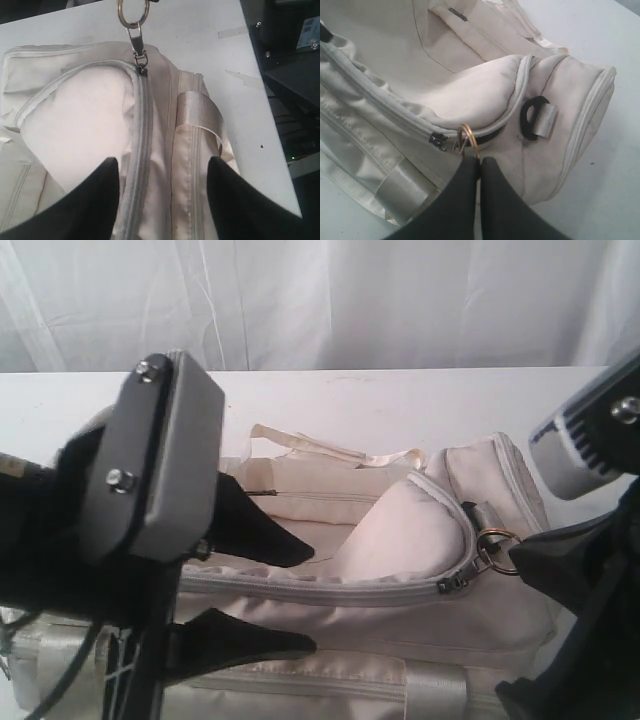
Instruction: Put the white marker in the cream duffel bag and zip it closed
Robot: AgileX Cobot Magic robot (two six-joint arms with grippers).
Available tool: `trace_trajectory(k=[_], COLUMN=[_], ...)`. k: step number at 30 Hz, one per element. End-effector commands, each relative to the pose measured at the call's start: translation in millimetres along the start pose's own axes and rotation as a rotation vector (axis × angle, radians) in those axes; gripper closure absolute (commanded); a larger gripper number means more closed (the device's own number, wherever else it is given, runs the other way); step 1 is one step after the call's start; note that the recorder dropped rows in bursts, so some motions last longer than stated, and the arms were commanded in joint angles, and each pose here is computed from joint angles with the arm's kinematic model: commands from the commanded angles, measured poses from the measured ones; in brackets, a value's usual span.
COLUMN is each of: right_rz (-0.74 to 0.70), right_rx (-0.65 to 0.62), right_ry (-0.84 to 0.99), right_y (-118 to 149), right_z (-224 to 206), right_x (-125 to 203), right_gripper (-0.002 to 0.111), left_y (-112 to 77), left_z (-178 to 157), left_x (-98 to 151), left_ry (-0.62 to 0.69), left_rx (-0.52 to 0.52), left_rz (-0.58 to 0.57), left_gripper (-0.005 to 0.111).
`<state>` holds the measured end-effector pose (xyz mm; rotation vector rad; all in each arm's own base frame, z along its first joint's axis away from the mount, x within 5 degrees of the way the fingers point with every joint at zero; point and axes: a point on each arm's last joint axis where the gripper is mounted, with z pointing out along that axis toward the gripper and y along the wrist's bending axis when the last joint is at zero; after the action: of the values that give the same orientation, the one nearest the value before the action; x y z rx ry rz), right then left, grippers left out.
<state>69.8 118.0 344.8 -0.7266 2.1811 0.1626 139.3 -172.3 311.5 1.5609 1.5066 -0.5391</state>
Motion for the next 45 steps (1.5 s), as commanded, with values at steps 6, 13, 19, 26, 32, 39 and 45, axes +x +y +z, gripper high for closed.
trace_trajectory(k=[6,13,19,26,32,39,45], right_rz=[0.002,0.003,-0.009,-0.017,-0.023,-0.025,-0.006], right_rx=[0.023,0.022,0.042,0.055,0.065,0.107,0.209], right_ry=[-0.02,-0.019,-0.045,-0.062,-0.074,-0.08,-0.125], right_y=[-4.7,-4.6,-6.4,-7.6,-8.4,-9.8,-20.2], right_z=[-0.8,-0.8,-0.9,-1.1,-1.2,6.2,12.7], right_x=[-1.0,-0.9,-3.3,-4.9,-6.0,-0.1,-1.6], right_gripper=[0.108,0.108,0.108,0.108,0.108,0.108,0.108], left_y=[-0.1,4.5,-0.4,-6.1,2.3,11.3,10.7], left_z=[34.1,55.5,52.6,21.5,10.7,0.6,-0.1], left_x=[-2.7,5.2,3.7,-3.0,23.3,29.3,29.3], left_ry=[0.009,0.05,0.046,0.063,0.299,0.344,0.346], left_rx=[-0.039,-0.076,-0.03,-0.045,-0.064,-0.134,-0.131], left_rz=[0.002,-0.034,-0.032,0.027,-0.055,-0.046,-0.046], left_gripper=[0.05,0.08,0.107,0.107,0.107,0.107,0.107])
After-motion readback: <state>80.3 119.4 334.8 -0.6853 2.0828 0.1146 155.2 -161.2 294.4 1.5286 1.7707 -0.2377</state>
